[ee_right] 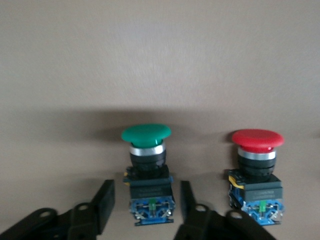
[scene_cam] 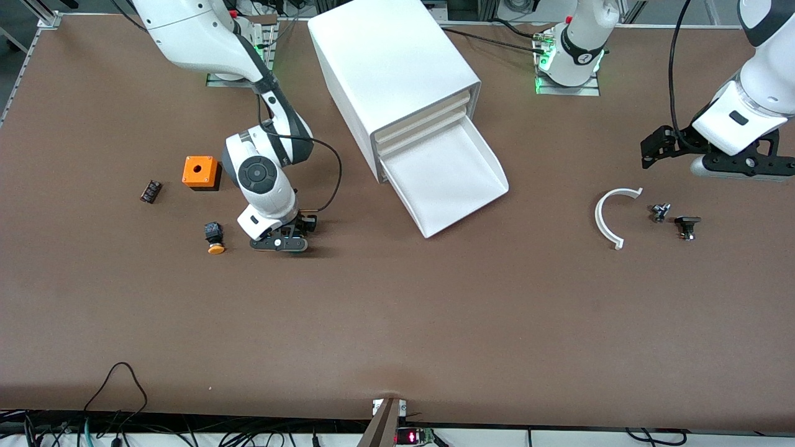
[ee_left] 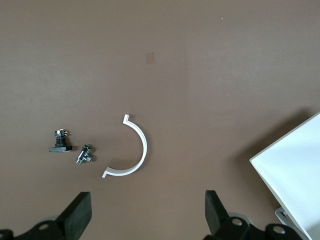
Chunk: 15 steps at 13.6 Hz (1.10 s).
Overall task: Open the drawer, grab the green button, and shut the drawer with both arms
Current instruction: 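Place the green button beside the red button and open the right gripper, then withdraw the right gripper while the left gripper reaches the open drawer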
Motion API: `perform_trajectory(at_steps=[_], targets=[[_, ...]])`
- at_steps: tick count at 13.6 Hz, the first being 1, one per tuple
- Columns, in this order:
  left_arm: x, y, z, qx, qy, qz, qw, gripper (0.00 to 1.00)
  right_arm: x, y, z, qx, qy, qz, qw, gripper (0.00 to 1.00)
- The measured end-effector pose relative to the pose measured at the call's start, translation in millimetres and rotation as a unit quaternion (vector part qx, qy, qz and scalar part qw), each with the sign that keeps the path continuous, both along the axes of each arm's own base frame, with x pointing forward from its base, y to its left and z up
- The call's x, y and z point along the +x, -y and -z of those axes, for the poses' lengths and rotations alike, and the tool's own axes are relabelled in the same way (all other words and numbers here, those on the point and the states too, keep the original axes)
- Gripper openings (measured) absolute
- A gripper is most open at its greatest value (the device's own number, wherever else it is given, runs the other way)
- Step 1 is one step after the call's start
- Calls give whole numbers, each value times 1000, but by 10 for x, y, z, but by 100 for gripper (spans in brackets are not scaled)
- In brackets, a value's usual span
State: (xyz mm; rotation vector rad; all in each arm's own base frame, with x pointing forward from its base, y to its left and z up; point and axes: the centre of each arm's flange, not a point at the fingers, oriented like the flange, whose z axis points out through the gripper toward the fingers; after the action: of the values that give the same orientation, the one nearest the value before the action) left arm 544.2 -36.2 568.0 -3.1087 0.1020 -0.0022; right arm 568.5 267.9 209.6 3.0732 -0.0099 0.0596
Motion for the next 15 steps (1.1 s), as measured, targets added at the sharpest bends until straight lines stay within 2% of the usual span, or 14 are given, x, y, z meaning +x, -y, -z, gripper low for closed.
perform_trajectory(at_steps=[2, 4, 6, 10, 12, 15], targets=[[8, 2, -40, 0, 4, 0, 1000, 100, 127, -56, -411, -1, 2, 7, 1000, 88], [28, 42, -110, 0, 11, 3, 1000, 100, 276, -93, -934, -7, -5, 16, 1000, 100], [51, 142, -149, 0, 14, 12, 1000, 100, 422, -33, -1368, -10, -7, 29, 1000, 100], [152, 103, -45, 2, 7, 8, 1000, 100, 714, 407, -1977, -4, 7, 71, 997, 100], [219, 125, 100, 4, -5, 8, 1000, 100, 770, 628, -2407, -2, 12, 85, 996, 100], [357, 295, 367, 3, -11, -2, 1000, 100, 795, 1009, -2940, 8, 27, 75, 997, 100]])
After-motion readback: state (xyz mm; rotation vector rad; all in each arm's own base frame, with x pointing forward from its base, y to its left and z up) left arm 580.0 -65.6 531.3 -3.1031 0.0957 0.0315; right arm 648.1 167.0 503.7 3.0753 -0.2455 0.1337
